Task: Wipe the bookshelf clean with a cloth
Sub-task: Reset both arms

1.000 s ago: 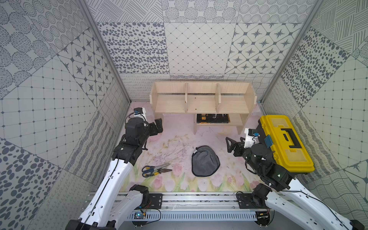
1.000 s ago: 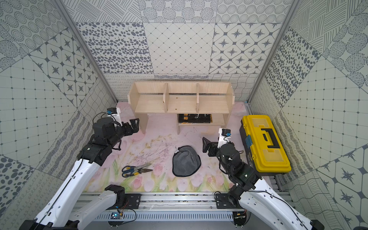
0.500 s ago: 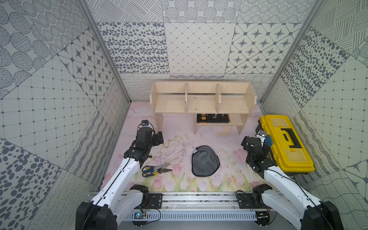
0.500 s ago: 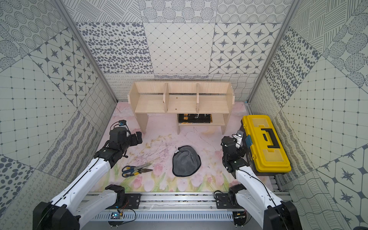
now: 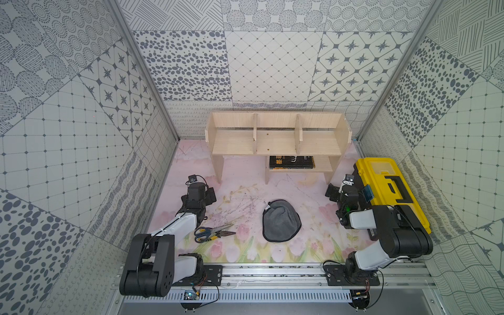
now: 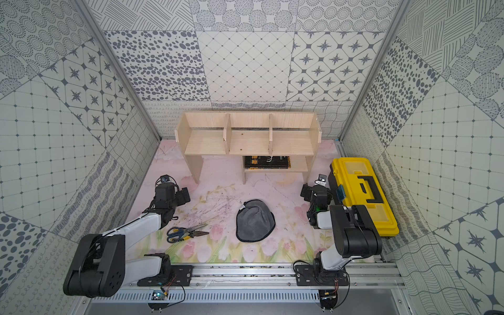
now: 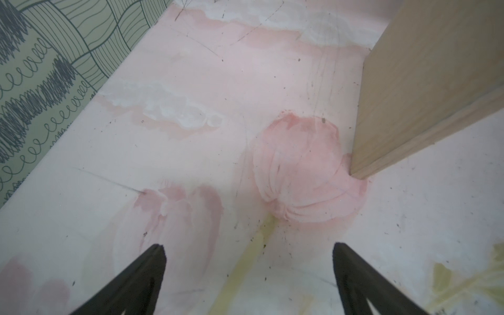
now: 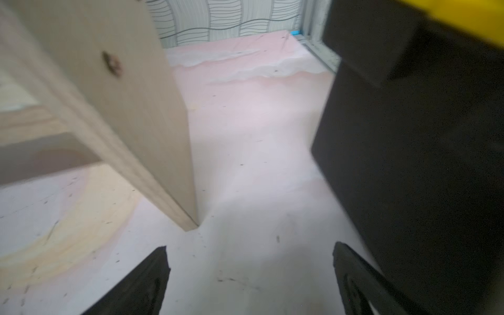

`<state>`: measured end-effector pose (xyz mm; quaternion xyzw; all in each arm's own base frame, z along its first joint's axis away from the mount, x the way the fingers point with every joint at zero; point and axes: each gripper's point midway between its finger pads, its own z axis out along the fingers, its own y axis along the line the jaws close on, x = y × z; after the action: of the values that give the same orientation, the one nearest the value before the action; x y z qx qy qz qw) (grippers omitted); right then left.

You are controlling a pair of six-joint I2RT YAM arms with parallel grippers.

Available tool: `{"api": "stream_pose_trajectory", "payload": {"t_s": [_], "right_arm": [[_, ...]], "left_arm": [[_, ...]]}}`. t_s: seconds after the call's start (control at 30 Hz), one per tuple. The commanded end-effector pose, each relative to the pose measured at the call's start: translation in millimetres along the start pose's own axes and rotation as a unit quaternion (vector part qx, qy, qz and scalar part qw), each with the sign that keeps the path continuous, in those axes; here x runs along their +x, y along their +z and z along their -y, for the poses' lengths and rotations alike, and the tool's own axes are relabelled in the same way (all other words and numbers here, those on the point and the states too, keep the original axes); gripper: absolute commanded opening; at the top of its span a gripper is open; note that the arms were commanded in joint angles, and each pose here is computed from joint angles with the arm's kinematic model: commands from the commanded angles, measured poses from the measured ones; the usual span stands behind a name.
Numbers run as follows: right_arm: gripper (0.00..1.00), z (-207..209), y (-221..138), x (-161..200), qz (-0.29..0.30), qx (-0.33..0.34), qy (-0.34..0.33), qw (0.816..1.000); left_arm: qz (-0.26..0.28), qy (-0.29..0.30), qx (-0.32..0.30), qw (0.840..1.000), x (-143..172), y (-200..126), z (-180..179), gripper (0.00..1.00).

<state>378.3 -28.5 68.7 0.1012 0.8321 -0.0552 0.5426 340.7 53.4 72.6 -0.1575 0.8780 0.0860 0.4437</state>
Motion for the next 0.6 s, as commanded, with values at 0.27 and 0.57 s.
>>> {"api": "stream_pose_trajectory", "payload": {"t_s": [0.27,0.57], "right_arm": [[0.97,-25.3,0.3,-43.0,0.067,-0.051,-0.018,0.996],[0.97,-24.9,0.7,-41.1,0.063,-0.049,-0.02,0.997]], "left_arm": [[0.131,-0.004,0.076,0.988,-40.9,7.5,42.0,0.99],[0.114,0.038,0.097,0.988,-26.4,21.9,62.8,0.99]]}}
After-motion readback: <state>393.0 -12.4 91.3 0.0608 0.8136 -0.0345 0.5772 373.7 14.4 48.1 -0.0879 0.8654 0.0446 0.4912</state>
